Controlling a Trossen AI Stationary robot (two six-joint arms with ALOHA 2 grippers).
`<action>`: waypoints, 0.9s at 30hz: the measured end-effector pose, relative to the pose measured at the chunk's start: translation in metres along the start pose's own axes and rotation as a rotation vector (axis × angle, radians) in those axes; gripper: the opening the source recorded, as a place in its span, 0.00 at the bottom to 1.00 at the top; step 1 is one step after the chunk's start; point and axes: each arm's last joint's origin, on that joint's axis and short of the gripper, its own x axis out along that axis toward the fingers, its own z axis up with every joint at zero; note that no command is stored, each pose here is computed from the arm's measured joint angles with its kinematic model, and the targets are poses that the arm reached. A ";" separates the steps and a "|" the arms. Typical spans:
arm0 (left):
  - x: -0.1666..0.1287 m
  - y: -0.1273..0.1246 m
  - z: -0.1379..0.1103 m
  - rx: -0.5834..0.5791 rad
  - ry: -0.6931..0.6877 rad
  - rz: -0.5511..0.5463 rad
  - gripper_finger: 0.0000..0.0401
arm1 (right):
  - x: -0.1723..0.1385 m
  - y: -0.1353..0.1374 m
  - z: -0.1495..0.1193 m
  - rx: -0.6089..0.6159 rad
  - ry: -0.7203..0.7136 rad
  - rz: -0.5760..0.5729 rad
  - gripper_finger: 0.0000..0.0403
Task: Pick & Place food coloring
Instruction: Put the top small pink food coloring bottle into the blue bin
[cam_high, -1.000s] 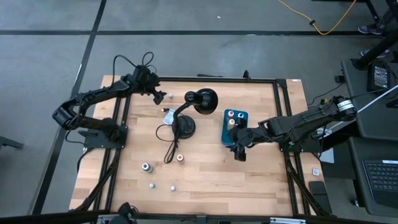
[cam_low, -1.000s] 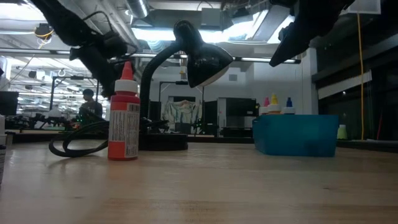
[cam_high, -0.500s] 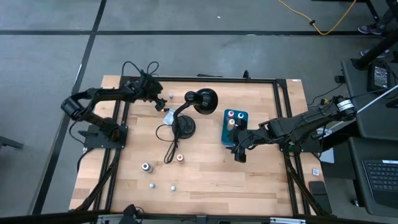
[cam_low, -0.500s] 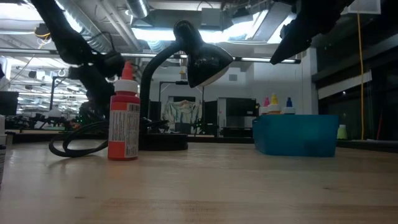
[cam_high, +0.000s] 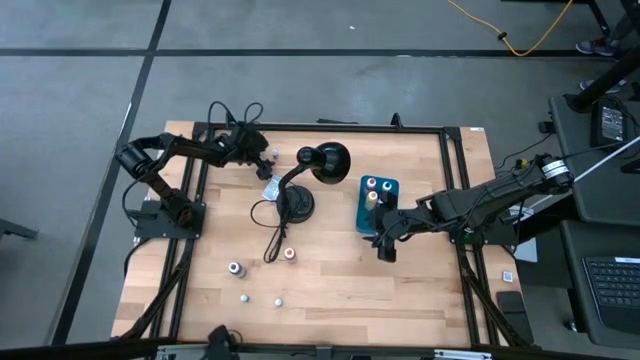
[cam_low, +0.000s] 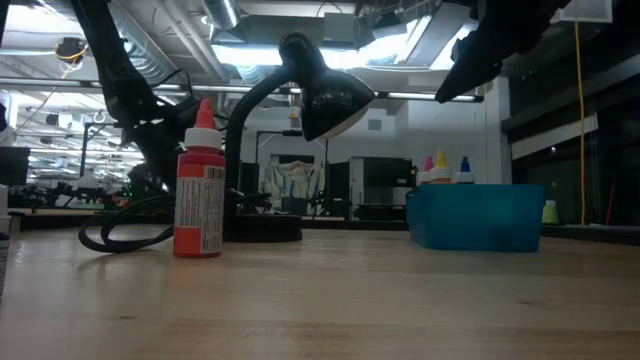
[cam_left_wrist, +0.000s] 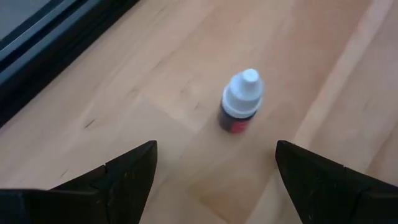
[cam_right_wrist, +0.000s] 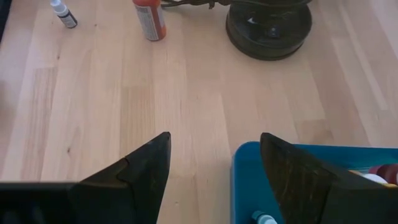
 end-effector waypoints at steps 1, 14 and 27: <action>0.000 -0.001 0.000 0.003 0.000 -0.002 0.80 | 0.000 0.000 0.000 -0.001 0.000 0.000 0.61; 0.009 -0.015 0.003 0.079 -0.027 0.023 0.80 | 0.000 0.000 0.000 -0.001 0.000 -0.001 0.61; 0.010 -0.014 0.005 0.052 -0.051 0.042 0.80 | 0.000 0.000 0.000 -0.001 0.000 -0.001 0.61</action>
